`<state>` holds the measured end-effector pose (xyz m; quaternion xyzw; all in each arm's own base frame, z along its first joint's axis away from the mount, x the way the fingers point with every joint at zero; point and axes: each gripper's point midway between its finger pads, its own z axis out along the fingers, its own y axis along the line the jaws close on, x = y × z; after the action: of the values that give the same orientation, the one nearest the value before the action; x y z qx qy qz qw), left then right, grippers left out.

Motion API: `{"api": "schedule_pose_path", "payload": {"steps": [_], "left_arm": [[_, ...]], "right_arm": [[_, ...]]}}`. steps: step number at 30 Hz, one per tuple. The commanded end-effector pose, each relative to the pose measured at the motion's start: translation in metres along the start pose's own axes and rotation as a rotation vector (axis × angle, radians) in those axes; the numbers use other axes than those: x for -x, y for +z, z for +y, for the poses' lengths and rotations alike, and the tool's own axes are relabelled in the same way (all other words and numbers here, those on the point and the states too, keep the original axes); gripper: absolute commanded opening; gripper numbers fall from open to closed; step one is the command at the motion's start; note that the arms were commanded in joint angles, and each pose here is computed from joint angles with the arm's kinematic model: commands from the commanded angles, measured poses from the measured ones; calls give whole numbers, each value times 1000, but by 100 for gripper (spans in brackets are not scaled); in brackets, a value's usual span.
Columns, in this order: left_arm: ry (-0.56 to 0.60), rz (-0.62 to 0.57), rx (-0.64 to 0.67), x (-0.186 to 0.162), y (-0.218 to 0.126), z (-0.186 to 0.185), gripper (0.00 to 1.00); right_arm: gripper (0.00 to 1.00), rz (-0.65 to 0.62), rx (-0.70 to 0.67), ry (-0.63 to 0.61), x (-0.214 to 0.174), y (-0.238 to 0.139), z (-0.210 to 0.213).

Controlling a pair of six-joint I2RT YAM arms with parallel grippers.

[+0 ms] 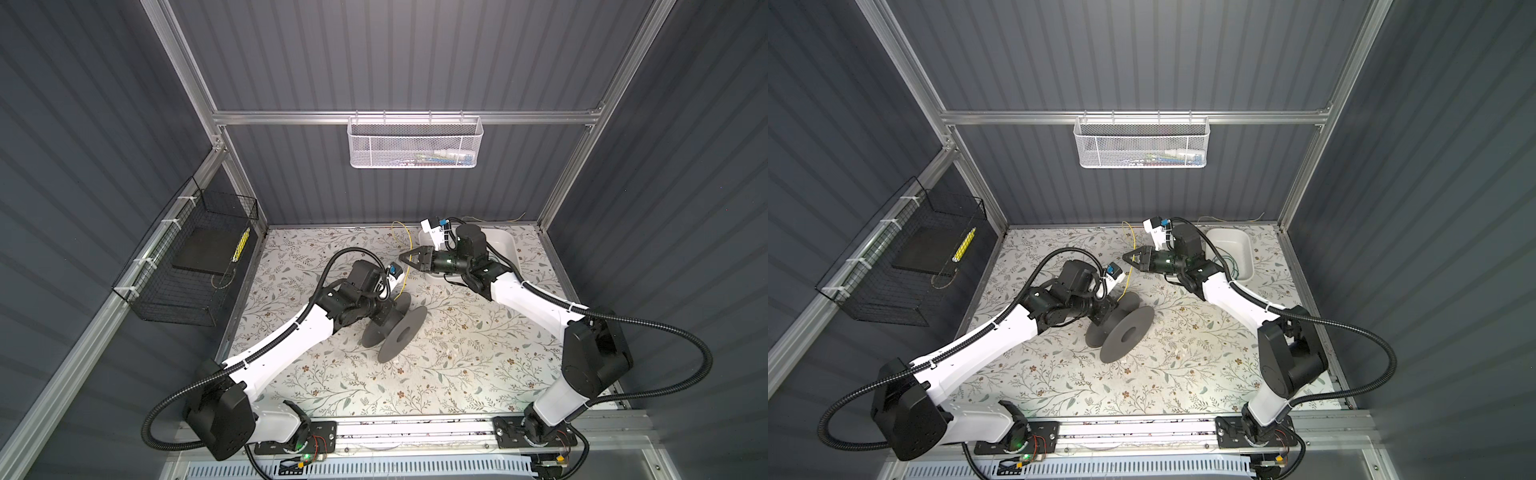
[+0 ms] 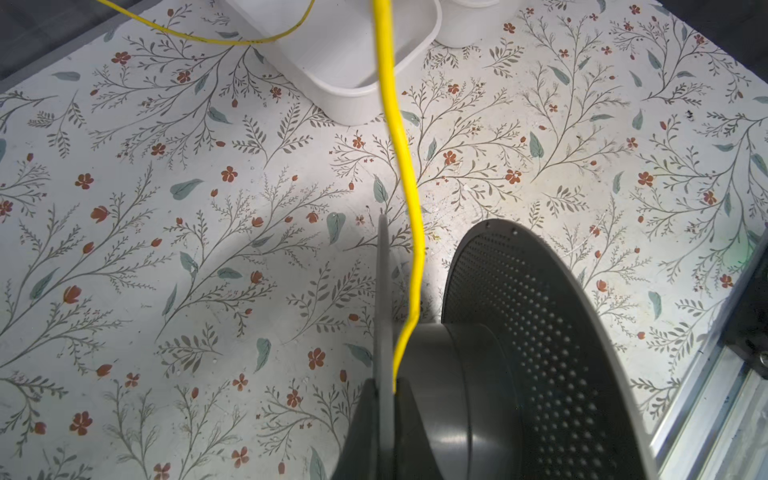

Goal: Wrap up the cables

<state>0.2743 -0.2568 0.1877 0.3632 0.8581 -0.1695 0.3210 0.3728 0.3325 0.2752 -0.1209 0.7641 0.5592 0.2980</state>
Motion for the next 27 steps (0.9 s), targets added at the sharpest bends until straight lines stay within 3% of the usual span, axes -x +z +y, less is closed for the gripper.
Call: {"api": "schedule_pose_path", "payload": {"steps": [1, 11, 21, 25, 27], "left_arm": [[-21, -1, 10, -3, -10, -1, 0], [-18, -18, -10, 2, -27, -7, 0], [-12, -86, -25, 17, -63, -16, 0], [8, -78, -27, 18, -71, -19, 0], [11, -81, -20, 17, -72, -18, 0]], "right_arm": [[13, -31, 54, 14, 17, 3, 10], [9, -171, 280, 113, 84, -11, 46], [14, -257, 309, 16, 117, -36, 90], [12, -242, 325, 26, 115, -37, 97], [18, -242, 294, 37, 108, -38, 88]]}}
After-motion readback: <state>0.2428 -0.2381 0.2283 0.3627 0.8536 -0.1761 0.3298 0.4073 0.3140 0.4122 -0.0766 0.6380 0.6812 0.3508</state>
